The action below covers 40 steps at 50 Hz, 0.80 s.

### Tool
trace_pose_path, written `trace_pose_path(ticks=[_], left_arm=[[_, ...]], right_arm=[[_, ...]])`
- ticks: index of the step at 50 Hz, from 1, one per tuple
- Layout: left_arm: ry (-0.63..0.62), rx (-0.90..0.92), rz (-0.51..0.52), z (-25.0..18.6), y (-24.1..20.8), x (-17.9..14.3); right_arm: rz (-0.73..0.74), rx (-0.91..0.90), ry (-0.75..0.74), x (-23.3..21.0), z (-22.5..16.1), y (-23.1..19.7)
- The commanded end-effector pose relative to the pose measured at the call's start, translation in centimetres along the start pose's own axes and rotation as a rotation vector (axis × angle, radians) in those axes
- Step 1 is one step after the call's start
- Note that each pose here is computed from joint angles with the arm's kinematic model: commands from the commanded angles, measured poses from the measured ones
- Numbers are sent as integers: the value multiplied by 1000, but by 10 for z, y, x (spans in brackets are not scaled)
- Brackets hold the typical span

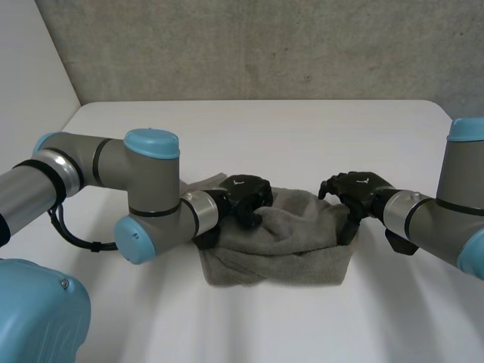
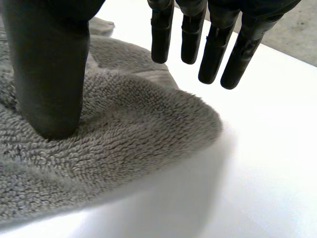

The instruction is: Fold the towel.

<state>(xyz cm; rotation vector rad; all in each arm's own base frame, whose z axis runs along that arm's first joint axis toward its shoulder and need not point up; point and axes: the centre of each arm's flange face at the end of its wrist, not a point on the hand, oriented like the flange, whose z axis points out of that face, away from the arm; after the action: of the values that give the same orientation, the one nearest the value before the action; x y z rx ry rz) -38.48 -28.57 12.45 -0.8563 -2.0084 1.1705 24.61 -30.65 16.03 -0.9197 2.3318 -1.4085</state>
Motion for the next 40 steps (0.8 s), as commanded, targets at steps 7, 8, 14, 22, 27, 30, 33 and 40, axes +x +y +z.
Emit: trace_pose_path(ticks=[7, 8, 14, 22, 27, 30, 33, 40], left_arm=[[0, -92, 26, -31, -4, 15], [-9, -89, 37, -35, -7, 13], [-20, -75, 49, -41, -15, 12], [-43, 58, 102, -43, -55, 5], [-151, 388, 224, -44, -140, -10], [-286, 668, 283, -63, -205, -23], [-404, 921, 307, -95, -257, -34], [-427, 1032, 292, -137, -283, -28]], right_arm=[[10, -40, 2, 0, 10, 13], [10, -40, 2, -1, 10, 13], [3, -48, -25, -8, 18, 16], [-85, 177, 23, 0, 14, -58], [-165, 518, 113, 14, -22, -160], [-196, 847, 198, 22, -55, -225], [-159, 1075, 244, 27, -86, -257], [-120, 988, 200, 19, -88, -240]])
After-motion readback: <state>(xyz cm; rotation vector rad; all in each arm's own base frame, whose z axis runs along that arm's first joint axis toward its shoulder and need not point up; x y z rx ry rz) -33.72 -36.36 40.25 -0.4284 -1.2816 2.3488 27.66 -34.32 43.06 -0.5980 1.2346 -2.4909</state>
